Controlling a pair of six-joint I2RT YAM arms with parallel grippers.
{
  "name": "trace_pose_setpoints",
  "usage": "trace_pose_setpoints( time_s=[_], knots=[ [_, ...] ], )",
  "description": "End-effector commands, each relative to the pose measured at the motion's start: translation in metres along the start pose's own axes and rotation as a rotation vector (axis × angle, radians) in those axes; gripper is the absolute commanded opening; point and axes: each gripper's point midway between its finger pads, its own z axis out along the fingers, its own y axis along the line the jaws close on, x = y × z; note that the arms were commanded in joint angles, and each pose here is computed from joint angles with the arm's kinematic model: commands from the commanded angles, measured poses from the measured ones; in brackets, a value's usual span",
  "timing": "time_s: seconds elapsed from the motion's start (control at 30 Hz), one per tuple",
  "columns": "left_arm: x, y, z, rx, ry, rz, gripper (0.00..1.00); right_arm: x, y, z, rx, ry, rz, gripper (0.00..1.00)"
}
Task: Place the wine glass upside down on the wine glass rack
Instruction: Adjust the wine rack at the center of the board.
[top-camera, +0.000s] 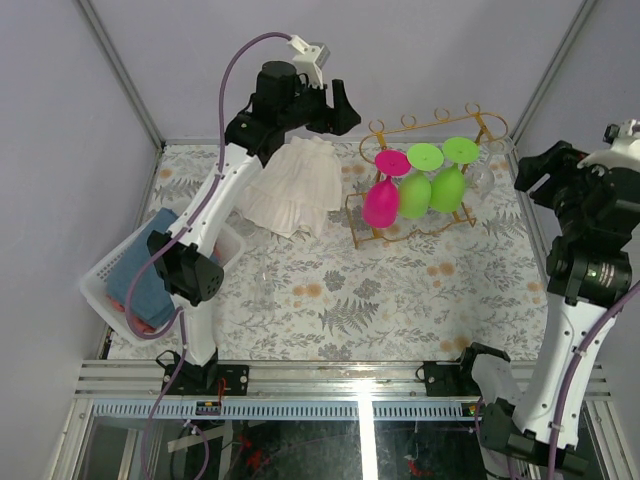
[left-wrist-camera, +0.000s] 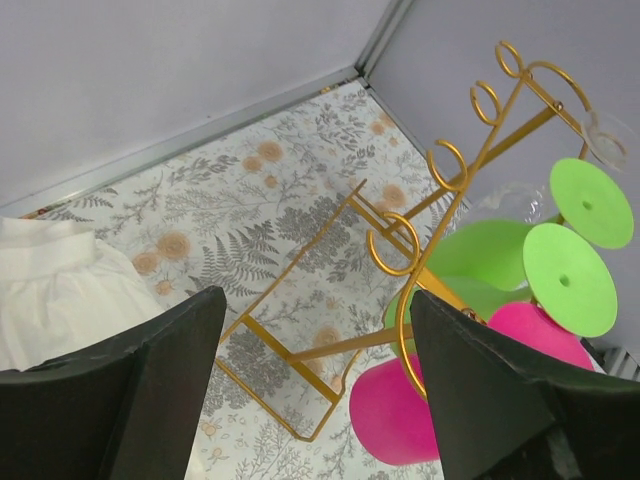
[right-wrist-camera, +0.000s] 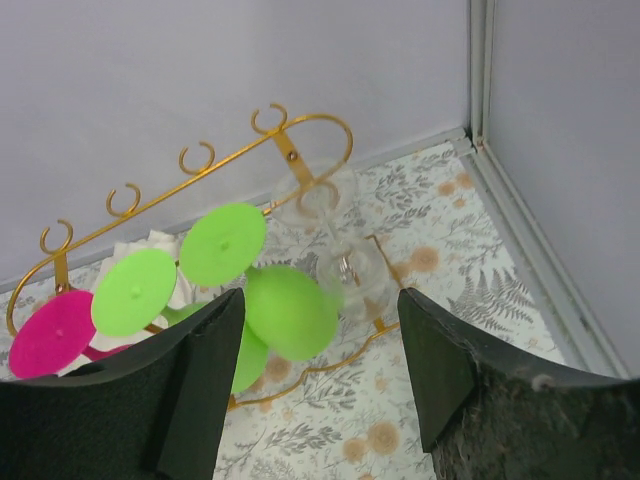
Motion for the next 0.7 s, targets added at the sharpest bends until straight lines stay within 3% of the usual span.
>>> trace_pose_setpoints(
  time_s=[0.0, 0.2, 0.37, 0.5, 0.67],
  knots=[
    [0.007, -0.018, -0.003, 0.079, 0.021, 0.019, 0.73, 0.025, 0.003, -0.008, -0.016, 0.021, 0.086, 0.69],
    [0.02, -0.023, -0.002, 0.078, 0.051, 0.03, 0.72, 0.092, 0.0, -0.024, -0.02, 0.137, 0.197, 0.65],
    [0.019, -0.019, -0.001, 0.055, 0.045, 0.017, 0.68, 0.167, -0.006, -0.032, -0.01, 0.287, 0.326, 0.51],
    [0.006, -0.016, -0.006, 0.015, -0.001, 0.017, 0.68, 0.208, -0.01, -0.034, 0.004, 0.321, 0.442, 0.42],
    [-0.009, 0.011, -0.018, -0.093, -0.082, -0.041, 0.71, 0.25, -0.02, -0.024, 0.031, 0.37, 0.509, 0.41]
  ],
)
